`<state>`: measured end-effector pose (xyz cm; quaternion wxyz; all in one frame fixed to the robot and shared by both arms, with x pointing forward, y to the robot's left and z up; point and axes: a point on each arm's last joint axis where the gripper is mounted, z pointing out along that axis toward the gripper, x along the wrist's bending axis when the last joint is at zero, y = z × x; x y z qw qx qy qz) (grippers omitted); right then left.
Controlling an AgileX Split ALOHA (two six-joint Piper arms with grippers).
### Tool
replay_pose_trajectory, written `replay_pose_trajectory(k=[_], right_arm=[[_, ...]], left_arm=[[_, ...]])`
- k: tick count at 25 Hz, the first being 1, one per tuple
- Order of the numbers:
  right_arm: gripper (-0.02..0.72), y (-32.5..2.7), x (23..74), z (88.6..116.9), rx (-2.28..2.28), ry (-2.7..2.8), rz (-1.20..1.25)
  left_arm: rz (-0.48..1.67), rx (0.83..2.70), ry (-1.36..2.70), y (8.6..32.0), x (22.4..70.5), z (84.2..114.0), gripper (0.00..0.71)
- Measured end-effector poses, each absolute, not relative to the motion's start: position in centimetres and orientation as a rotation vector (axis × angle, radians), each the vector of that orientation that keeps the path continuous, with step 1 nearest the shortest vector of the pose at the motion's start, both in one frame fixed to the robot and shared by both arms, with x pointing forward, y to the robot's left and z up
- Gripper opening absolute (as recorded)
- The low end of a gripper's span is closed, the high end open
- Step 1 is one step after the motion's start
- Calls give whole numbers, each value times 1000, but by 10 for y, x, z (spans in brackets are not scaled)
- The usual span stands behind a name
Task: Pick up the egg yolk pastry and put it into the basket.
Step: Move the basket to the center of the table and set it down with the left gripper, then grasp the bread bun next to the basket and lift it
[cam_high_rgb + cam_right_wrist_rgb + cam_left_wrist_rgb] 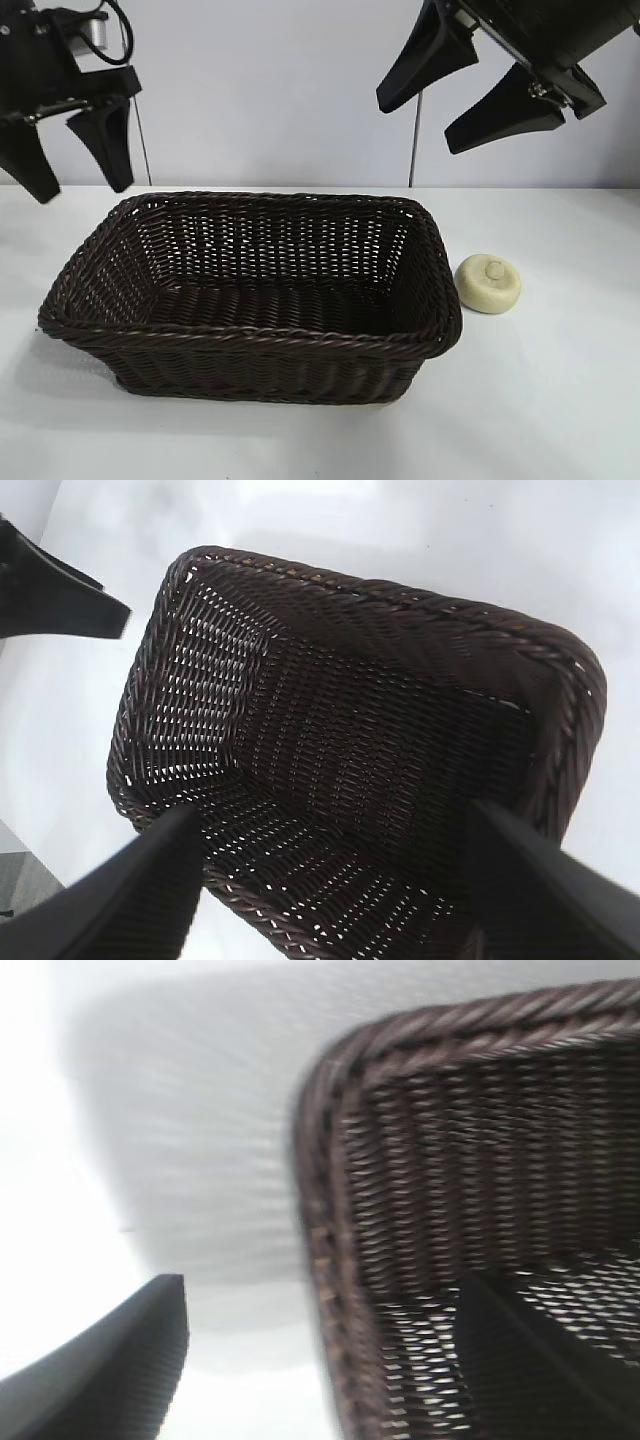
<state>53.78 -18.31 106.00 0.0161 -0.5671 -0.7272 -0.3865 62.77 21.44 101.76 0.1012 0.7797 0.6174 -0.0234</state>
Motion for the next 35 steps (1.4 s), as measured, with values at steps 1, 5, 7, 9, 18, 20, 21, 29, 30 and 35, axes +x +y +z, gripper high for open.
replay_pose_trajectory(k=[1,5,7,9,18,20,21,29,30,35], right_arm=[[529,-183,538,1060,-1763,-2261,-1202],[529,-183,538,1060,-1764,-2261,-1203],[529,-183,538,1060,-1764,-2261,-1203],[529,-183,538,1060,-1764,-2263,-1202],[529,-183,538,1060,-1763,-2266,-1199],[529,-183,538,1060,-1763,-2266,-1199],[529,-183,538,1060,-1763,-2266,-1199],[529,-183,538,1060,-1762,-2270,-1196],[529,-183,538,1060,-1761,-2270,-1195],[529,-183,537,1060,-1757,-2270,-1190]], left_arm=[[-40,2309,1842,217,628,1018,540],[42,2335,1877,224,630,1017,540],[47,2322,1896,230,631,1017,540],[58,2296,1933,243,634,1017,540],[99,2250,2060,286,636,1017,540],[97,2251,2060,286,635,1017,540],[98,2250,2060,286,635,1017,540],[131,2251,2054,289,594,1041,540],[144,2252,2051,290,584,1047,540],[180,2233,2034,292,523,1068,540]])
